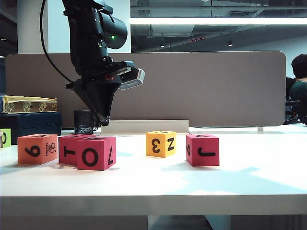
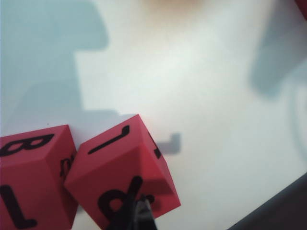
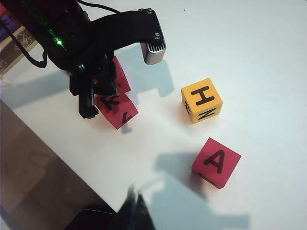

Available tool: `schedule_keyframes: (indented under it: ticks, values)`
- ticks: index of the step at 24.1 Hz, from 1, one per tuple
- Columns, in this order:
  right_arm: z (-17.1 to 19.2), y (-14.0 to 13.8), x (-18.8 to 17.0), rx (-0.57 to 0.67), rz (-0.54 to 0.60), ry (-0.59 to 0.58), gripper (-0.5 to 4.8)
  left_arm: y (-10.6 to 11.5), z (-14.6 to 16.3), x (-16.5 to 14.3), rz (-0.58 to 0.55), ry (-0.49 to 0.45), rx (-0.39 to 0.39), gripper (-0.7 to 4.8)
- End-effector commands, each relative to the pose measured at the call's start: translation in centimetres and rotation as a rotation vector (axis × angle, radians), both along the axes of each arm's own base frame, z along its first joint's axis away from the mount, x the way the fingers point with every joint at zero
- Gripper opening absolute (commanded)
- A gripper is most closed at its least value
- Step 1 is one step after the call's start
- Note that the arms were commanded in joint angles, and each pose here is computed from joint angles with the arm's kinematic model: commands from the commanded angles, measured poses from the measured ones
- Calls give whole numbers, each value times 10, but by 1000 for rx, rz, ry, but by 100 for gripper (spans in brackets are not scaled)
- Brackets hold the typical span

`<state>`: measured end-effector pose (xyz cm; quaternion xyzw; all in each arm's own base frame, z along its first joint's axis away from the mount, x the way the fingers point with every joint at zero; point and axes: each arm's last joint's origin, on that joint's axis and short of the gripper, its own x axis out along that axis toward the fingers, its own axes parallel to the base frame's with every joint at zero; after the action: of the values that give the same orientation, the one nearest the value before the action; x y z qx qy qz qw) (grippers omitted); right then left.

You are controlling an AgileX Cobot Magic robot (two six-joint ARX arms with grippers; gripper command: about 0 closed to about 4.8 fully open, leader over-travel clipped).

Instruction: Select the appropriate blocks from the scattered letter blocks on the table and arrange them in a row to spell out "ALOHA".

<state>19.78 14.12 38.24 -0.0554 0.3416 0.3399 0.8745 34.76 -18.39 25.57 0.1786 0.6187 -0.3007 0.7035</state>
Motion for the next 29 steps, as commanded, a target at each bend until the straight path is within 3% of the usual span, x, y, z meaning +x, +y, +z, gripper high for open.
schedule_keyframes:
  ticks: [1, 11, 21, 29]
  values:
    - [3, 0, -1, 8, 1, -17, -5, -2, 1, -1, -4, -5, -7, -6]
    - [3, 0, -1, 8, 1, -17, -5, 0, -20, -2, 4, 20, 8, -6]
    - [3, 0, -1, 6, 1, -15, -5, -5, -33, 7, 4, -16, -10, -6]
    - [2, -1, -1, -2, -5, -12, -5, -9, -55, 20, 18, -68, 65, -6]
